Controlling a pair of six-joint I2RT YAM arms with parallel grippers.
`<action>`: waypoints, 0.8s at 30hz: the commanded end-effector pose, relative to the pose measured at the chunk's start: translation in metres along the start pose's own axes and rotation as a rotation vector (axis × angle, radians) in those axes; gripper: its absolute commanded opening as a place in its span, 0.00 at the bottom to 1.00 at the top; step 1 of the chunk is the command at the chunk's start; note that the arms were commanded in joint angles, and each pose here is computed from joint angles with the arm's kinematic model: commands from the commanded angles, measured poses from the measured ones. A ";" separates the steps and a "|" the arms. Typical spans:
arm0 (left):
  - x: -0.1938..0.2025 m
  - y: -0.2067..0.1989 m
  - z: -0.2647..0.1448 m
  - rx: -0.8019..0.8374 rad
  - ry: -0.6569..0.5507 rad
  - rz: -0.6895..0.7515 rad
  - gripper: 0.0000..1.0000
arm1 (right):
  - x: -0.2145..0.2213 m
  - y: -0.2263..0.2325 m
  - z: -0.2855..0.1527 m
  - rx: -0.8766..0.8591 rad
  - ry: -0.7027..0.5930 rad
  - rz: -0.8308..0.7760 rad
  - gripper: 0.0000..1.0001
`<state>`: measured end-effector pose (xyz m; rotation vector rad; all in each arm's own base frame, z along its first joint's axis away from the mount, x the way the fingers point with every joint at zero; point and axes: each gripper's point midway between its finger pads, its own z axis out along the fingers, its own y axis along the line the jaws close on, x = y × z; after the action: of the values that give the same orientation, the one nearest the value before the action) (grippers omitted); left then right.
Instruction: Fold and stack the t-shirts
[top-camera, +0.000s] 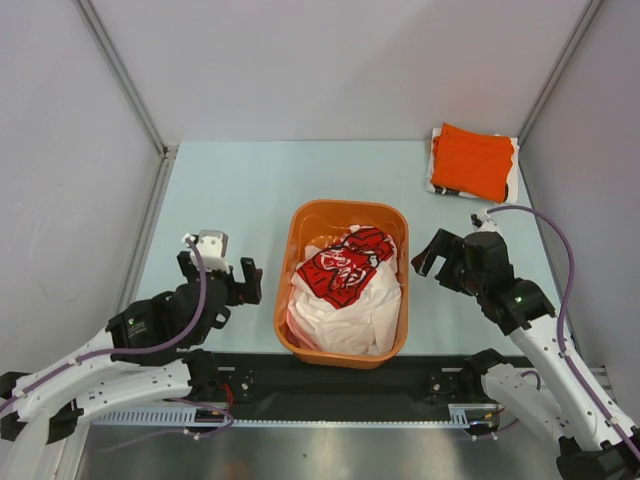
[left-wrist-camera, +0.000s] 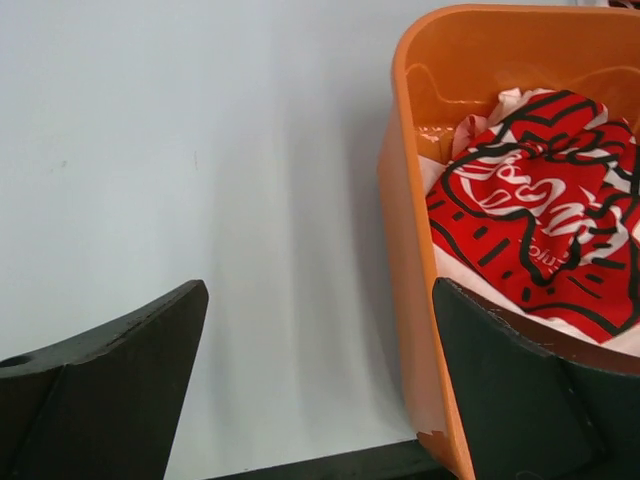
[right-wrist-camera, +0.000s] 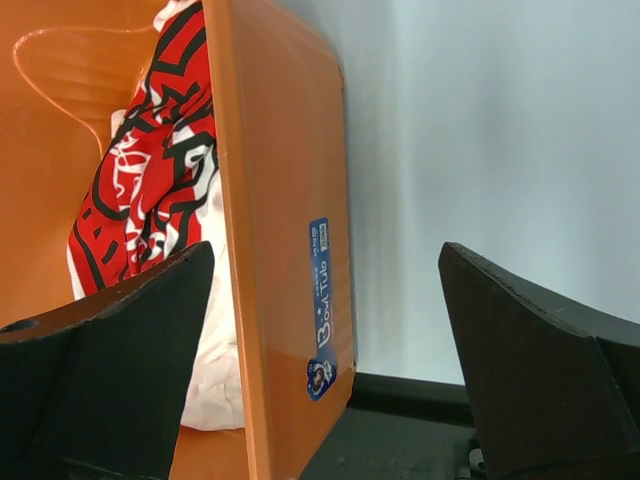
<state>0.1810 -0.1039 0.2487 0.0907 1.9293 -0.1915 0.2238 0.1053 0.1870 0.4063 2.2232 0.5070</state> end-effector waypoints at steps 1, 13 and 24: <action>-0.009 -0.017 -0.002 0.079 -0.005 0.007 1.00 | -0.002 0.004 -0.001 -0.026 -0.019 0.010 1.00; -0.050 -0.098 -0.003 0.354 0.012 0.121 0.96 | 0.007 0.008 0.004 -0.055 0.010 0.020 1.00; 0.013 -0.181 0.027 0.558 0.222 0.272 0.82 | 0.009 -0.005 -0.004 -0.021 -0.003 0.003 1.00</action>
<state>0.1839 -0.2577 0.2412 0.6557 2.0322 -0.4289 0.2157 0.1085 0.1807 0.4061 2.2205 0.5527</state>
